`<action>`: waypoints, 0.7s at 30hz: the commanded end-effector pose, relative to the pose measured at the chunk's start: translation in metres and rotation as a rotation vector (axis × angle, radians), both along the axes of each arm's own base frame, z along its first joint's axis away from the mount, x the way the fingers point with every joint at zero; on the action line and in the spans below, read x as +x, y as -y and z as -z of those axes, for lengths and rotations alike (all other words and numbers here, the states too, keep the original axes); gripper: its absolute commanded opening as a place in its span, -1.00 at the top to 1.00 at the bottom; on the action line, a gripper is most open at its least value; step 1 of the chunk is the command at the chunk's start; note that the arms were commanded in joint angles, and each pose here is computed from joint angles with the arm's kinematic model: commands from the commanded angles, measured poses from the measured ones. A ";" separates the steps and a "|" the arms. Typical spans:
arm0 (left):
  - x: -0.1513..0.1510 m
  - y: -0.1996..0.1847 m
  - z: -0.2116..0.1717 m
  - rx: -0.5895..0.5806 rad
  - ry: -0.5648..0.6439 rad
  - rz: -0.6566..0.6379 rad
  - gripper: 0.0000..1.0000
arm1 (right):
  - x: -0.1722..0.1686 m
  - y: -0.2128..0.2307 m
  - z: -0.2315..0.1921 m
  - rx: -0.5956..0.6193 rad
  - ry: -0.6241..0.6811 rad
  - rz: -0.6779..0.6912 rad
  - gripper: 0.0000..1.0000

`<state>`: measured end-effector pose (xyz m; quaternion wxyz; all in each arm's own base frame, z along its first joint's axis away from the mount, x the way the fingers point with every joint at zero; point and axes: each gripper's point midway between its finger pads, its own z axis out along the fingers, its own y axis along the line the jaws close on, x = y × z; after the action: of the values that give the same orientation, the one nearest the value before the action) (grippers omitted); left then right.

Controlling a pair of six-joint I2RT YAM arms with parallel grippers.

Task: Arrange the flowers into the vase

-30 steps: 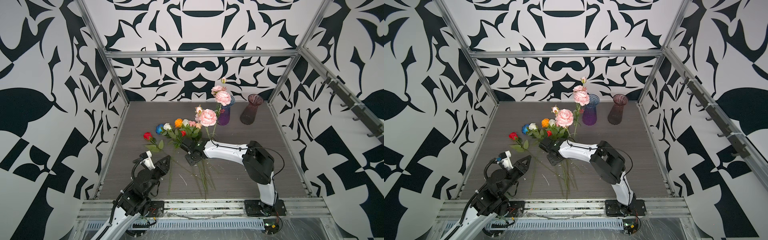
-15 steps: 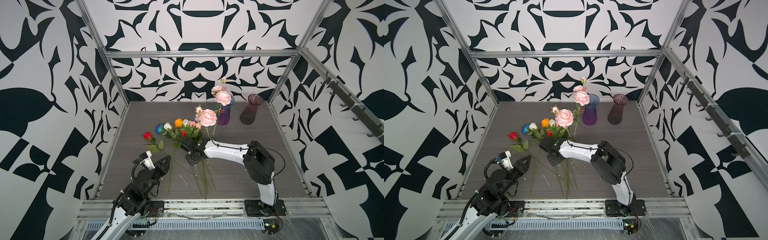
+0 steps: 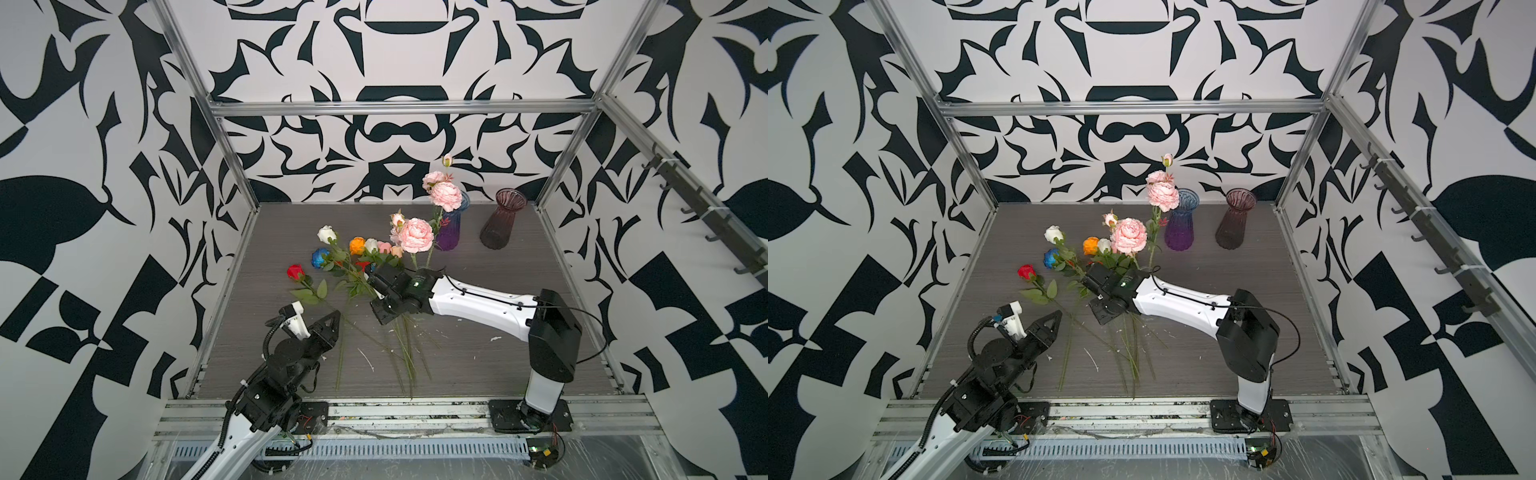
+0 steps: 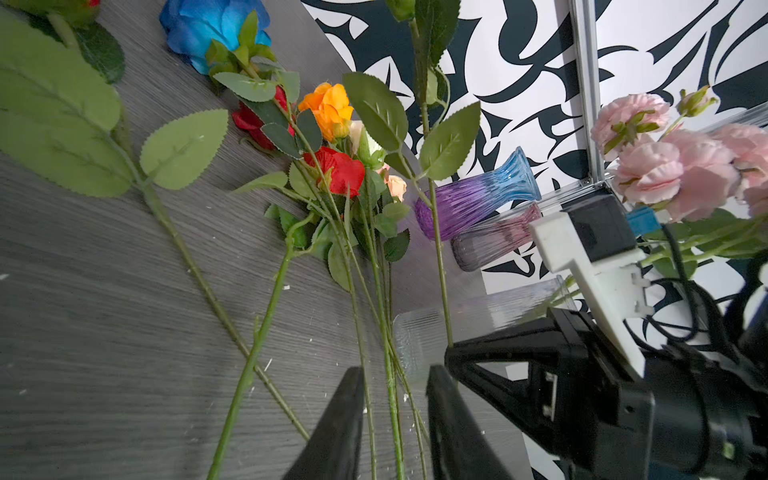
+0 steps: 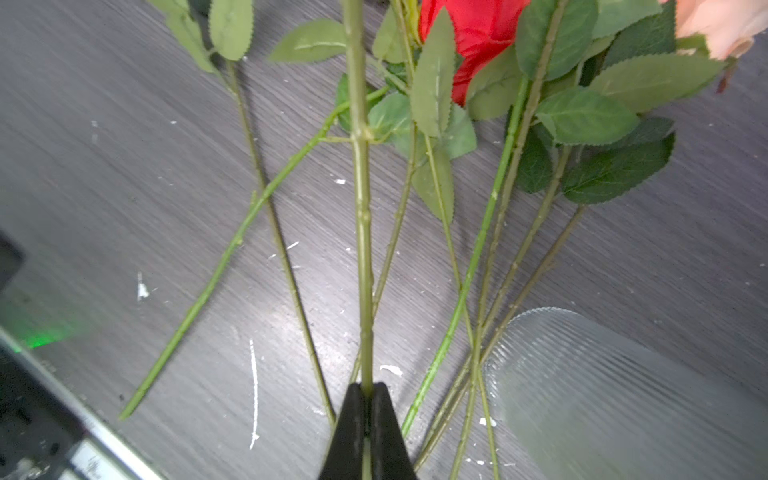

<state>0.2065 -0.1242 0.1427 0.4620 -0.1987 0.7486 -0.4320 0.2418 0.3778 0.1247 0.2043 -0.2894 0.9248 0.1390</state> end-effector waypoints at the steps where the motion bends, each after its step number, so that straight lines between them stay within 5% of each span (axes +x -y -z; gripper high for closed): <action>1: -0.001 0.000 0.022 0.038 -0.038 0.003 0.22 | -0.013 -0.011 -0.015 0.094 -0.027 -0.031 1.00; 13: -0.002 0.009 0.014 0.030 0.013 0.059 0.31 | -0.057 -0.056 -0.025 0.342 -0.218 -0.164 1.00; 21: -0.009 0.033 -0.006 0.003 0.118 0.204 0.23 | -0.079 -0.074 -0.035 0.350 -0.211 -0.253 1.00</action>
<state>0.2020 -0.1449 0.1413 0.4577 -0.1375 0.7474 -0.4616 0.1659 0.4339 0.1293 0.1151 -0.3329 0.8817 0.3139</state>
